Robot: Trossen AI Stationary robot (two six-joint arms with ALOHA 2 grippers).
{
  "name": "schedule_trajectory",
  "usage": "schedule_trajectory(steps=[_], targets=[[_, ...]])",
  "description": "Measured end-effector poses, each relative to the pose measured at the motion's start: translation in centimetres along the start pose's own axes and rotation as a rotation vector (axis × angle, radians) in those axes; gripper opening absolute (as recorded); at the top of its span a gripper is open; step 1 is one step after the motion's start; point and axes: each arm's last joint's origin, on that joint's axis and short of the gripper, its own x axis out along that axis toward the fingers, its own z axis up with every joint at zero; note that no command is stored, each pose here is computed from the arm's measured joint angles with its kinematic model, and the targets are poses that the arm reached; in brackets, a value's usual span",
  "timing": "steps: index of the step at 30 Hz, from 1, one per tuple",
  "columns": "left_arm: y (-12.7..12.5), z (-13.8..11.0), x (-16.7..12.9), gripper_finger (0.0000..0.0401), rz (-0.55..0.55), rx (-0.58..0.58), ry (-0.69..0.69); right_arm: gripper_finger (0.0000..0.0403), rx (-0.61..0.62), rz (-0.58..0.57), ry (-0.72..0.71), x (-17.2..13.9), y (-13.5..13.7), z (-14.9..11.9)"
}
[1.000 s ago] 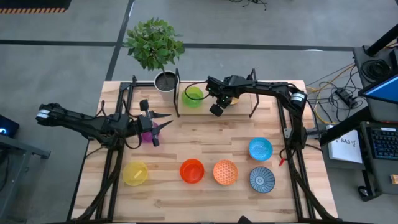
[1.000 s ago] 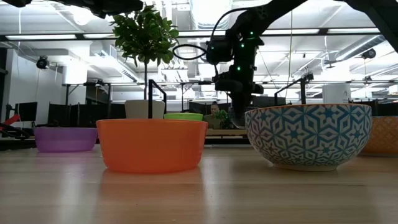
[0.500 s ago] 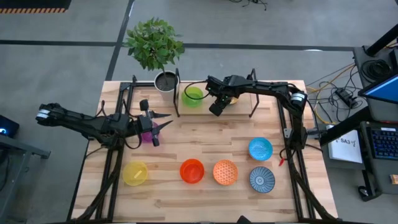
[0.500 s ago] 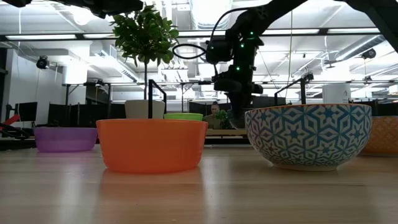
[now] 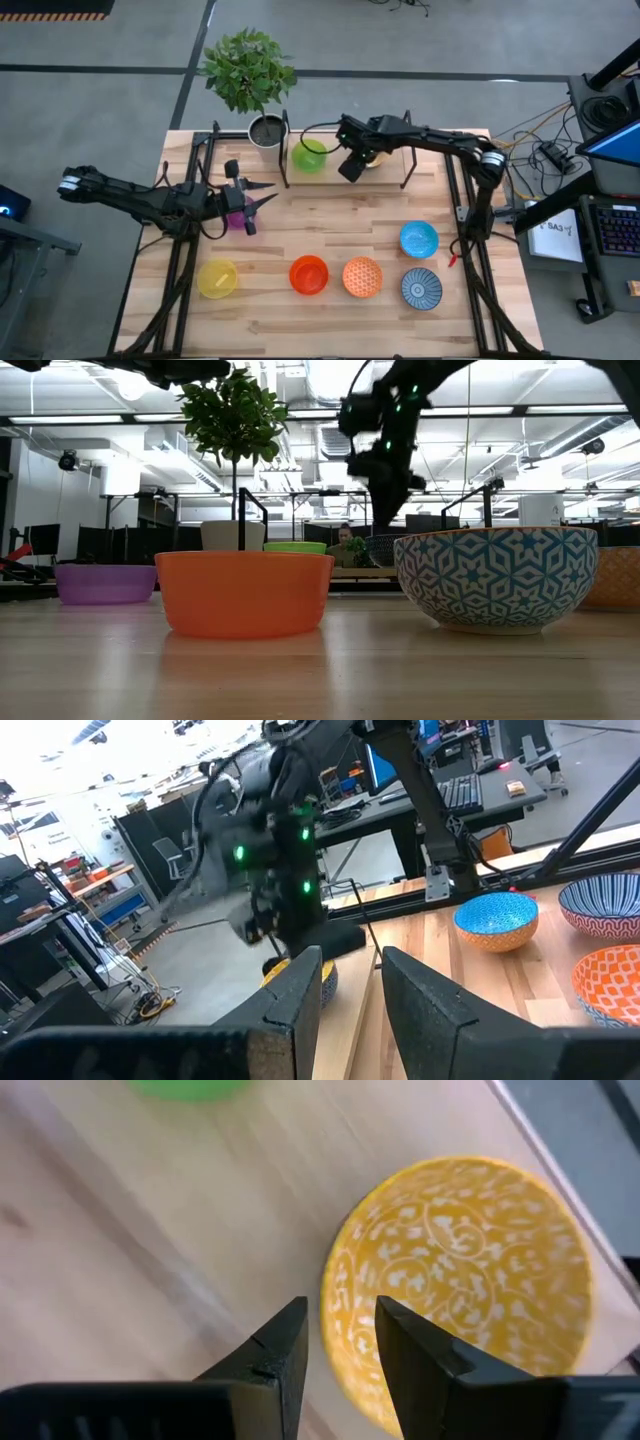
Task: Place and stack bowls onto a shelf
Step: Stack the purple transparent bowl on top of the green transparent bowl on the shelf
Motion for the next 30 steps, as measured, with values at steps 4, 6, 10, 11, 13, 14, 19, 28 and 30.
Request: schedule_trajectory(steps=[4, 6, 10, 11, 13, 14, 19, 28, 30], targets=[[0.0, 0.1, 0.0, 0.0091, 0.004, -0.035, -0.008, 0.0109, -0.035, 0.042, -0.111, -3.6, 1.2, -0.8], [0.1, 0.1, 0.0, 0.0091, 0.005, -0.063, -0.011, 0.0109, -0.062, 0.07, -0.175, -5.2, 2.1, -1.7], [0.0, 0.0, 0.0, 0.0091, 0.001, -0.143, -0.003, 0.0109, -0.126, 0.152, -0.316, -7.5, 4.3, -4.3], [0.0, -0.1, 0.0, 0.0091, -0.002, -0.166, 0.006, 0.0109, -0.146, 0.175, -0.347, -7.9, 4.9, -5.1], [-0.1, -0.2, 0.0, 0.0091, -0.008, -0.223, 0.022, 0.0109, -0.186, 0.223, -0.398, -8.6, 6.0, -7.0], [-0.2, -0.4, 0.0, 0.0091, -0.011, -0.256, 0.037, 0.0109, -0.207, 0.245, -0.419, -8.8, 6.5, -8.0], [-0.9, -1.2, 0.4, 0.0091, -0.031, -0.402, 0.122, 0.0109, -0.272, 0.376, -0.52, -9.4, 8.5, -12.6], [-1.5, 0.4, 1.8, 0.009, -0.034, -0.578, 0.66, 0.0109, -0.375, 0.535, -0.625, -9.4, 10.2, -17.7], [-1.8, 0.2, 2.0, 0.009, 0.042, -0.619, 0.85, 0.0109, -0.394, 0.549, -0.63, -9.3, 10.4, -18.4]])
